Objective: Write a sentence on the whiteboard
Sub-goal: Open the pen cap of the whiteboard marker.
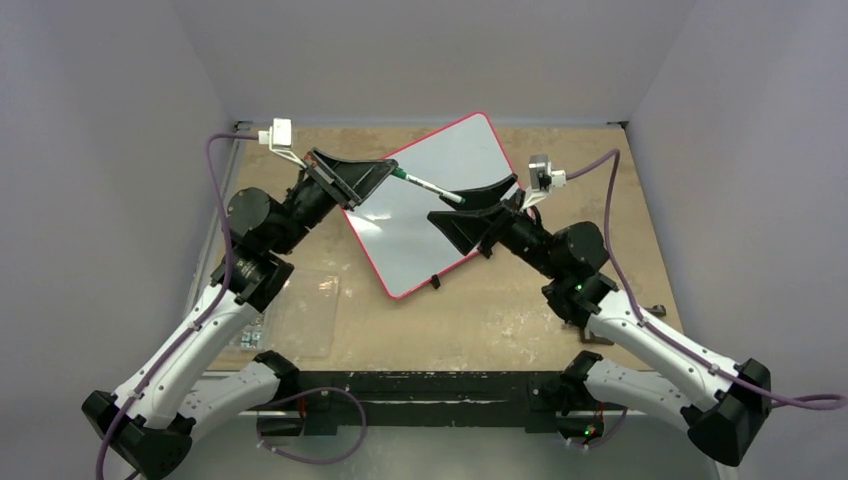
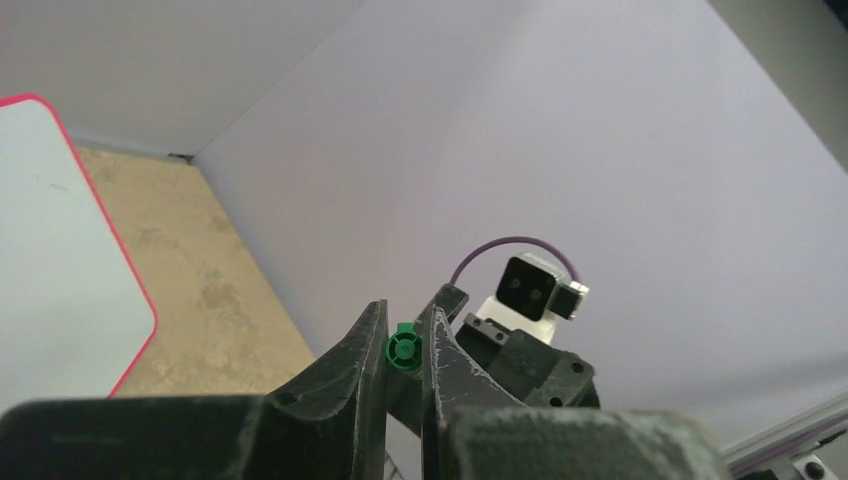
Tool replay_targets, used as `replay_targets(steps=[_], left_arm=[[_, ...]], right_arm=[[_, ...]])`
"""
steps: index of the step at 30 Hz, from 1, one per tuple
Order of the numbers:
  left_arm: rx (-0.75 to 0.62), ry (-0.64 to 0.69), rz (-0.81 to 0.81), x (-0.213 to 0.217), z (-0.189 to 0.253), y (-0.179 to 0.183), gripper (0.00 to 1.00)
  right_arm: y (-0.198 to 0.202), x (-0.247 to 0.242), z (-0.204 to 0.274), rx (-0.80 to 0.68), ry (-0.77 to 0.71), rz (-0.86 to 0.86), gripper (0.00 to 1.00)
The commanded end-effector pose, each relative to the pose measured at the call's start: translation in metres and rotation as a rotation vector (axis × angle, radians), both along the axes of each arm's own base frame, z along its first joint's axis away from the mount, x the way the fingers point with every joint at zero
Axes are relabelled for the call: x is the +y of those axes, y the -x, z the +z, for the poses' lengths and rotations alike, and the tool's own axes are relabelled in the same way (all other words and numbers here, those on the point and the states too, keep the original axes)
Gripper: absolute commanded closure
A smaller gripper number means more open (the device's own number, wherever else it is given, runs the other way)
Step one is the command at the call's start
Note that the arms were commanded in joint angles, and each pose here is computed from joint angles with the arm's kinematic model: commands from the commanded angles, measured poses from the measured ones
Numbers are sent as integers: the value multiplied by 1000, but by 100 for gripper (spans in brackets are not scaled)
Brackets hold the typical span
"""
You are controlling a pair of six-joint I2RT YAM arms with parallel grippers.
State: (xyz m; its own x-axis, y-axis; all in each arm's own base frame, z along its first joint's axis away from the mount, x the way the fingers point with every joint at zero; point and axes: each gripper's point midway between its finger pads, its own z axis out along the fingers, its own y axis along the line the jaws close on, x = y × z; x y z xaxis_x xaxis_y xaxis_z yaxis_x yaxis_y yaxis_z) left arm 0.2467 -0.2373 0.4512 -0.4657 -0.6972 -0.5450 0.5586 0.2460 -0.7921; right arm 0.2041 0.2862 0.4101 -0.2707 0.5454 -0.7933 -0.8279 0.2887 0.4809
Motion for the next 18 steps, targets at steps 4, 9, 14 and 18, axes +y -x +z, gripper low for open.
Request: replay_targets(steps=[4, 9, 14, 18], left_arm=[[-129, 165, -69, 4, 49, 20, 100], [-127, 171, -54, 6, 44, 18, 100], [-119, 172, -60, 4, 40, 15, 100], [-120, 187, -70, 2, 38, 14, 100]], right_arm=[[20, 3, 52, -113, -171, 151, 42], [19, 7, 63, -134, -182, 171, 49], [20, 10, 71, -147, -197, 192, 51], [19, 14, 73, -147, -201, 208, 56]])
